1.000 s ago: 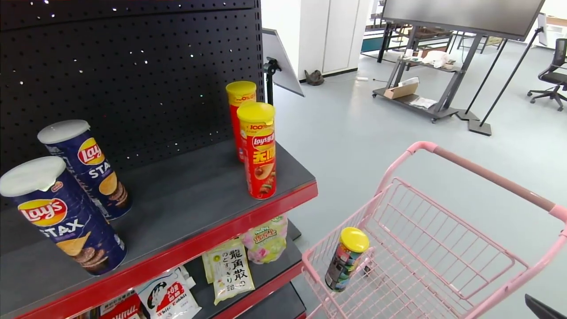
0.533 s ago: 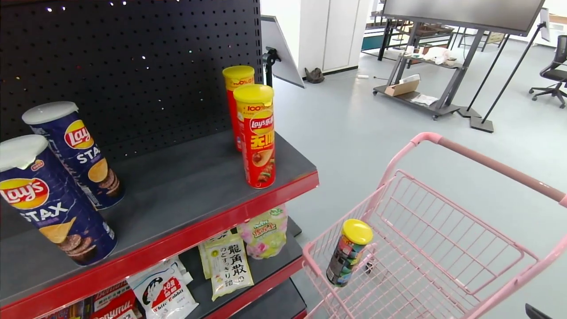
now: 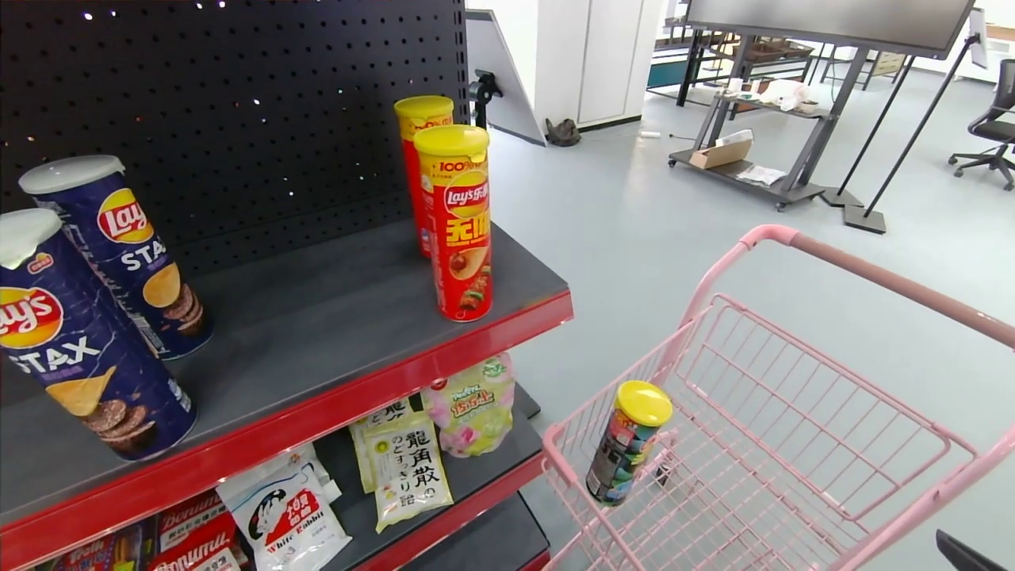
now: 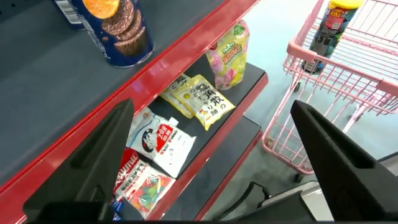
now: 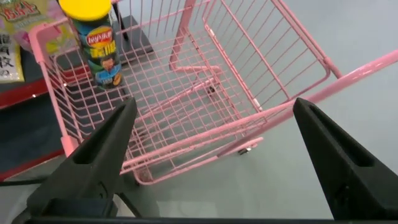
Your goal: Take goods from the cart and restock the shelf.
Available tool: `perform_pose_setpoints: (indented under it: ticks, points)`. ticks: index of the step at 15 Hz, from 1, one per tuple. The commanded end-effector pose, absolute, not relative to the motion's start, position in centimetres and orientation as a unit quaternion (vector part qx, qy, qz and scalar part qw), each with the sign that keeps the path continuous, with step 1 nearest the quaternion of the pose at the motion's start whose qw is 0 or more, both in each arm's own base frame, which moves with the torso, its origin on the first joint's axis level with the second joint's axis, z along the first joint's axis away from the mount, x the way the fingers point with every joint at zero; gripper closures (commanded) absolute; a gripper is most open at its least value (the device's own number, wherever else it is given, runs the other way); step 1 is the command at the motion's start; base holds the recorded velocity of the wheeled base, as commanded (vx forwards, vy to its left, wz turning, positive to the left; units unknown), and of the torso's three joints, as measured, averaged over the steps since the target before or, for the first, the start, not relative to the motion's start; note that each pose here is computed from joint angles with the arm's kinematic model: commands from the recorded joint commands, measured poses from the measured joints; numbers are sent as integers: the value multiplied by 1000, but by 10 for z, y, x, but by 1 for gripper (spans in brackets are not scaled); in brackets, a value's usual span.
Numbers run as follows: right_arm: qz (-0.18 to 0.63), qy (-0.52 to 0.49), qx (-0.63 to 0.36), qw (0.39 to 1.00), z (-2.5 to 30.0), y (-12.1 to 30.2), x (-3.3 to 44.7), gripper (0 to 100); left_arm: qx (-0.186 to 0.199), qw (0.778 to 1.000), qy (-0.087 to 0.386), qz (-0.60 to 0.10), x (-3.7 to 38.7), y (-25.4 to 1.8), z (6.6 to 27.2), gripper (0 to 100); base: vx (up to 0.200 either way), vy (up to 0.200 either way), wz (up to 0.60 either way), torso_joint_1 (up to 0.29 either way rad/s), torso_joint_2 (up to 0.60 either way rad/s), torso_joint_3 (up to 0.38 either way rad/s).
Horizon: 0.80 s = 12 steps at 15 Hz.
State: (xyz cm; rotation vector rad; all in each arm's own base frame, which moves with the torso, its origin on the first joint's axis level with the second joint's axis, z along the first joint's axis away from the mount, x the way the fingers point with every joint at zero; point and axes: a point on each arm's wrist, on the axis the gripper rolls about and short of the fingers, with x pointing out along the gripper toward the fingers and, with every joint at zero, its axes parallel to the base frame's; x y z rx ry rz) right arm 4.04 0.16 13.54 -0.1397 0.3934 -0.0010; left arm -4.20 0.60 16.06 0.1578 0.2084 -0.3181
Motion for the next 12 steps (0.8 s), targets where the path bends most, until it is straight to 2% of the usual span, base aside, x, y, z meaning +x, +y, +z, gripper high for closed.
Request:
perform_pose_setpoints:
  ticks: [1,3,4,6,10,12]
  points:
    - [4,229,-64,971,136,6,74,0,80,979,99,-158,-42,6,154,0,0,0,0,0,0,0]
    - [23,244,-42,969,131,11,108,0,82,982,90,-142,-38,6,152,0,0,0,0,0,0,0]
    - [52,260,-33,964,126,13,119,0,84,981,96,-147,-35,5,154,0,0,0,0,0,0,0]
    - [59,304,-45,950,114,15,140,0,83,980,105,-148,-29,4,160,0,0,0,0,0,0,0]
    - [119,269,-12,956,81,56,209,0,84,978,127,-144,-19,2,165,0,0,0,0,0,0,0]
    - [148,259,-20,954,60,73,219,0,85,977,129,-145,-17,2,167,0,0,0,0,0,0,0]
